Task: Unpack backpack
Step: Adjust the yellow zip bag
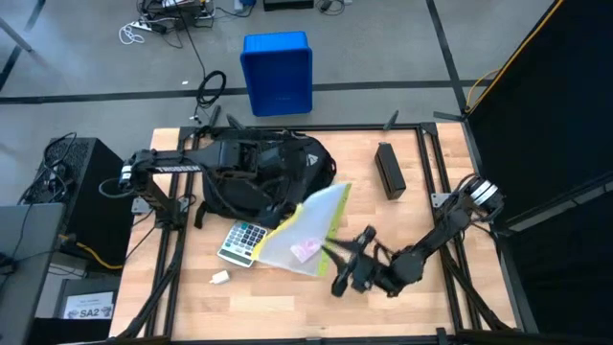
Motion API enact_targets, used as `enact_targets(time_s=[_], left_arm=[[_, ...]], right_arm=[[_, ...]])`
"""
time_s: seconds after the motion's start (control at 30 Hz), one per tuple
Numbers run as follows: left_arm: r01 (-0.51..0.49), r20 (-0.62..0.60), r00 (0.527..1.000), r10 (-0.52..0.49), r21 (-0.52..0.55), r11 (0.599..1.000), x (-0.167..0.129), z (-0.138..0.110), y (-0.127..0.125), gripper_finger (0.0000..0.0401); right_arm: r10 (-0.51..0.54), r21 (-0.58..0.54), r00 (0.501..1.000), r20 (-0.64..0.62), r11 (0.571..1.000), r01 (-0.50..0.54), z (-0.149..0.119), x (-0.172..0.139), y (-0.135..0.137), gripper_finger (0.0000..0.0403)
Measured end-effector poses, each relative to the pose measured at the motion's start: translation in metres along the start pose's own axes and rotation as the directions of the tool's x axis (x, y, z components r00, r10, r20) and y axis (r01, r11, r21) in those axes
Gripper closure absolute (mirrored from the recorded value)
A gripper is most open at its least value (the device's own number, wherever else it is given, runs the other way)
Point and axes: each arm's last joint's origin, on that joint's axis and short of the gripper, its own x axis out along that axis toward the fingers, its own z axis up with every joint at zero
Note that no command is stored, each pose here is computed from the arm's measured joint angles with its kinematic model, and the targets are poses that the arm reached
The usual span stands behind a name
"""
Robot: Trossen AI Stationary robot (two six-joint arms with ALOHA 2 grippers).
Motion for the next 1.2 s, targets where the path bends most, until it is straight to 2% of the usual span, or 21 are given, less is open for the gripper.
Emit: enact_targets(time_s=[0.1,0.17,0.2,0.27,0.33,0.4,0.47,0.6,0.83,1.03,1.1,1.2], left_arm=[[0.017,0.026,0.999,-0.019,0.092,0.996,0.002,0.007,-0.012,0.0401],[0.021,0.042,0.999,-0.027,0.141,0.99,0.002,0.011,-0.018,0.0401],[0.025,0.046,0.998,-0.032,0.155,0.988,0.003,0.012,-0.02,0.0401],[0.032,0.051,0.998,-0.041,0.169,0.985,0.003,0.014,-0.025,0.0401],[0.038,0.05,0.998,-0.047,0.176,0.984,0.003,0.014,-0.027,0.0401],[0.04,0.051,0.997,-0.05,0.18,0.983,0.004,0.015,-0.029,0.0401],[0.043,0.051,0.997,-0.053,0.191,0.981,0.004,0.015,-0.03,0.0401],[0.044,0.052,0.997,-0.058,0.238,0.97,0.004,0.016,-0.033,0.0401],[0.027,0.074,0.996,-0.05,0.281,0.959,0.004,0.018,-0.032,0.0401],[-0.006,0.12,0.992,-0.036,0.332,0.943,0.004,0.023,-0.031,0.0401],[-0.014,0.128,0.991,-0.033,0.351,0.936,0.003,0.024,-0.03,0.0401],[-0.034,0.156,0.987,-0.024,0.361,0.932,0.003,0.026,-0.029,0.0401]], right_arm=[[0.032,0.066,0.999,0.016,0.997,-0.033,0.019,-0.001,-0.023,0.029],[0.137,0.109,0.99,0.028,0.984,-0.14,0.028,-0.001,-0.037,0.0278],[0.214,0.145,0.976,0.026,0.966,-0.216,0.03,0.0,-0.044,0.0275],[0.377,0.244,0.926,-0.009,0.899,-0.364,0.027,0.01,-0.06,0.0271],[0.481,0.324,0.872,-0.089,0.842,-0.431,0.017,0.022,-0.075,0.027],[0.511,0.359,0.845,-0.156,0.827,-0.434,0.008,0.032,-0.088,0.027],[0.553,0.386,0.821,-0.144,0.795,-0.468,0.007,0.042,-0.099,0.0271],[0.679,0.418,0.732,-0.061,0.683,-0.599,0.009,0.059,-0.117,0.026],[0.741,0.429,0.659,-0.129,0.641,-0.637,0.013,0.087,-0.144,0.0211],[0.796,0.47,0.595,-0.116,0.571,-0.673,0.003,0.107,-0.152,0.0182],[0.823,0.496,0.555,-0.117,0.533,-0.686,-0.004,0.112,-0.15,0.0177],[0.873,0.544,0.476,-0.104,0.451,-0.708,-0.014,0.119,-0.146,0.0174]])
